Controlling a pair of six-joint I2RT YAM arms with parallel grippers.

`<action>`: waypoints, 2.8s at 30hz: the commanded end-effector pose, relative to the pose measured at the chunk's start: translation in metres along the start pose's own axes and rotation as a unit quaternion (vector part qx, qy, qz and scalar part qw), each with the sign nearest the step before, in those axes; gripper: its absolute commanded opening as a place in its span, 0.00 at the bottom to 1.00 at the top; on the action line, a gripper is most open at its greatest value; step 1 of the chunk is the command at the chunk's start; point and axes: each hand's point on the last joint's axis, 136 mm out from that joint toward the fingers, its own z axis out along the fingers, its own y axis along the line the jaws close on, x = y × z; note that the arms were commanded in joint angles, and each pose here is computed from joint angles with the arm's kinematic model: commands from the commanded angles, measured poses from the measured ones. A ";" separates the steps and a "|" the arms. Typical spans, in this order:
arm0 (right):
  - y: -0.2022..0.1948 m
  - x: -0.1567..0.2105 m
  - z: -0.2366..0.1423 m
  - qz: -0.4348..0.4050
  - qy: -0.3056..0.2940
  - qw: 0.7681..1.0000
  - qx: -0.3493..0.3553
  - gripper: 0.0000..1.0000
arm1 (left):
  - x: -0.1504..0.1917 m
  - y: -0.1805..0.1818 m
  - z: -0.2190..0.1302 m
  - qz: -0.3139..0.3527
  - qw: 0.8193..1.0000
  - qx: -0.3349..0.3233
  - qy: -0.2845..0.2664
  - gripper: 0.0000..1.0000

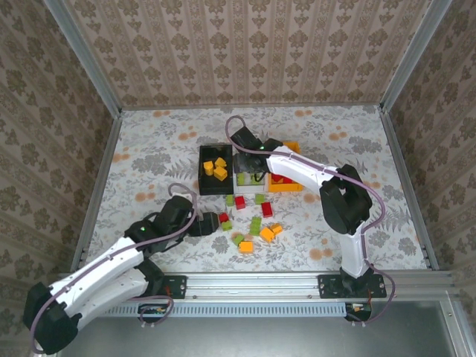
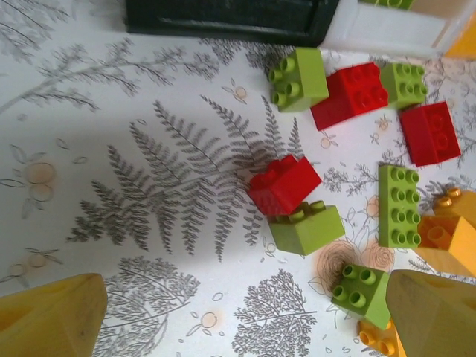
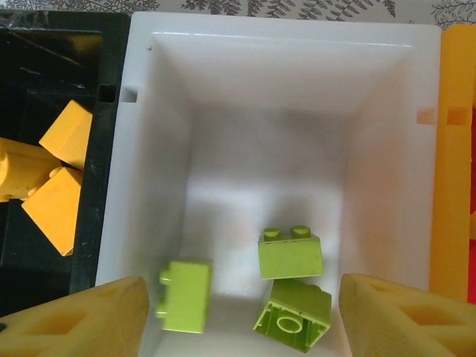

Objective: Sort the legos into containers by color

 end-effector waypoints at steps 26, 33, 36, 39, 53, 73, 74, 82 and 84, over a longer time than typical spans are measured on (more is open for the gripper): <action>-0.048 0.043 -0.071 0.032 -0.041 0.998 -0.027 0.71 | 0.024 -0.039 0.090 0.056 0.994 -0.038 0.081 0.52; -0.053 0.042 -0.073 0.035 -0.045 0.998 -0.019 0.71 | 0.028 -0.033 0.072 0.058 0.994 -0.046 0.082 0.34; -0.055 0.042 -0.075 0.038 -0.046 0.998 -0.020 0.71 | 0.027 -0.034 0.055 0.059 0.994 -0.041 0.081 0.34; -0.058 0.046 -0.077 0.040 -0.046 0.998 -0.020 0.71 | 0.020 -0.040 0.030 0.061 0.995 -0.026 0.068 0.34; -0.087 0.086 -0.096 0.072 -0.034 0.997 -0.020 0.71 | -0.134 -0.131 0.058 0.112 0.993 0.047 -0.011 0.33; -0.101 0.130 -0.102 0.066 0.002 0.997 -0.034 0.72 | -0.184 -0.153 0.150 0.117 0.993 0.023 0.018 0.70; -0.100 0.131 -0.101 0.065 0.004 0.997 -0.035 0.72 | -0.186 -0.157 0.141 0.118 0.993 0.029 0.010 0.74; -0.062 0.137 -0.077 0.024 0.036 0.998 -0.056 0.71 | -0.171 -0.174 0.045 0.135 0.986 0.073 -0.064 1.00; -0.056 0.141 -0.065 0.016 0.049 0.997 -0.049 0.71 | -0.155 -0.164 0.027 0.136 0.986 0.069 -0.073 1.00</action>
